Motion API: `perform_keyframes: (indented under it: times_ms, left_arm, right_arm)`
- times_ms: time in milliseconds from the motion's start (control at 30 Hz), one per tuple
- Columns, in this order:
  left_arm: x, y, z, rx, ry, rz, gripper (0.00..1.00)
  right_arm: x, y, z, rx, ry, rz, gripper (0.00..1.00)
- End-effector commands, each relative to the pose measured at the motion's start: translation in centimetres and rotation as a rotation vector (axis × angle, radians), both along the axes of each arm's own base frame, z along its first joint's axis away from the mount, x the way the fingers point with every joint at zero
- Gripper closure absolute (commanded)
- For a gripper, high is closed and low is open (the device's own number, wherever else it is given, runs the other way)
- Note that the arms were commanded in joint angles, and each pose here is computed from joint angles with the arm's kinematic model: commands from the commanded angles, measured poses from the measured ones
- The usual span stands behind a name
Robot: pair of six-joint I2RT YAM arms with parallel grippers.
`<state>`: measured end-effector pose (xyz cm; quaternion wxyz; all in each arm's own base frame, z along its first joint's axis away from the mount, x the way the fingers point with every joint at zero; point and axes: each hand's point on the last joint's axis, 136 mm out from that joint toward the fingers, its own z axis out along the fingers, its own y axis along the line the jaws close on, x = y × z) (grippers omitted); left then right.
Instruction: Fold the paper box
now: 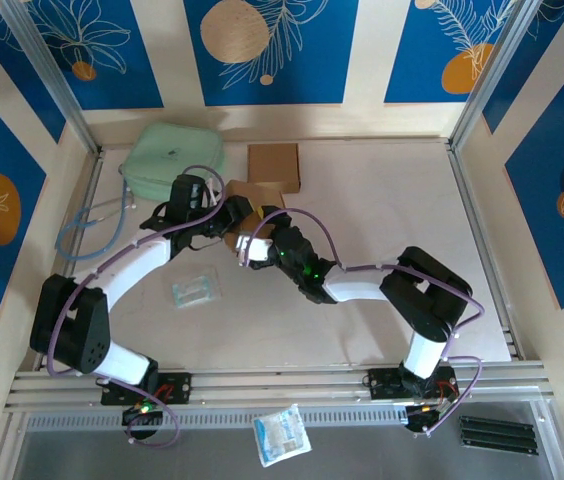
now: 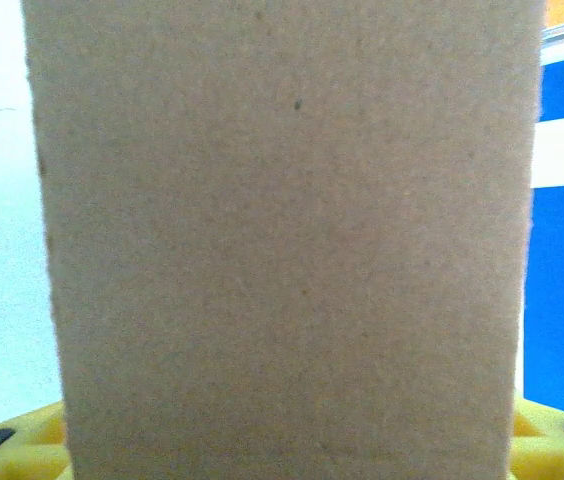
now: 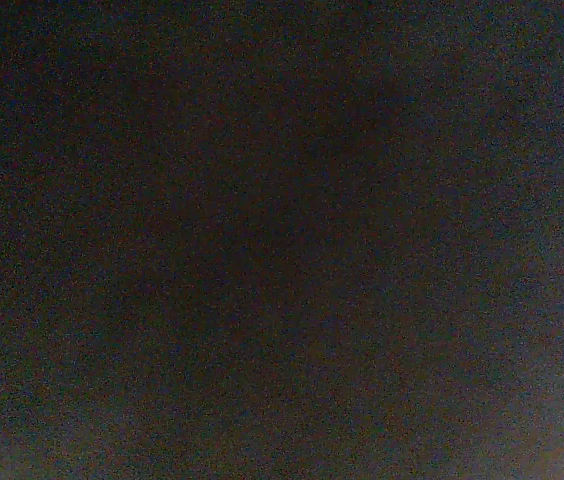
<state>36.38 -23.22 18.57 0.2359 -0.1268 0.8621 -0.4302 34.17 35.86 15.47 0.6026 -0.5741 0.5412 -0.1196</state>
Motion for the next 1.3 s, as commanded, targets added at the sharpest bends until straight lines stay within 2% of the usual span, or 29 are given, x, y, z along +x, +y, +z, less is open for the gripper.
perform_keyframes:
  times_ms: [0, 67, 133, 367, 567, 733, 800, 933, 1133, 1267]
  left_arm:
    - [-0.2, -0.3, 2.7, -0.036, -0.034, -0.002, 0.70]
    - [-0.1, -0.3, 2.8, -0.037, -0.037, -0.001, 0.70]
    - [-0.2, -0.4, 2.9, -0.041, -0.038, -0.006, 0.68]
    - [-0.3, 0.1, 4.0, -0.024, -0.072, 0.005, 0.42]
    - [-0.9, 2.0, 6.6, 0.029, -0.167, 0.061, 0.23]
    - [-2.0, 5.2, 8.9, 0.166, -0.288, 0.140, 0.18]
    - [-2.6, 6.3, 10.1, 0.232, -0.367, 0.143, 0.14]
    - [-4.6, 7.4, 11.1, 0.380, -0.523, 0.042, 0.12]
    - [-7.5, 8.7, 9.7, 0.502, -0.585, -0.044, 0.11]
    - [-8.7, 8.6, 8.3, 0.493, -0.575, -0.077, 0.11]
  right_arm:
    - [0.4, 0.4, 1.9, 0.039, -0.038, -0.020, 0.10]
    - [0.3, 0.3, 1.9, 0.043, -0.024, -0.022, 0.24]
    - [0.1, 0.2, 1.8, 0.043, -0.016, -0.018, 0.32]
    - [-0.8, -0.3, 2.2, 0.045, 0.022, 0.003, 0.50]
    - [-1.2, -2.3, 2.3, 0.060, 0.102, -0.004, 0.54]
    - [-2.4, -4.3, 3.0, 0.006, 0.201, 0.025, 0.54]
    - [-4.4, -5.3, 2.7, -0.067, 0.349, 0.073, 0.55]
    - [-9.6, -7.8, 3.0, -0.209, 0.647, 0.191, 0.59]
    - [-12.1, -10.3, 2.0, -0.483, 0.821, 0.172, 0.58]
    - [-11.4, -9.0, 0.8, -0.537, 0.886, 0.175, 0.60]
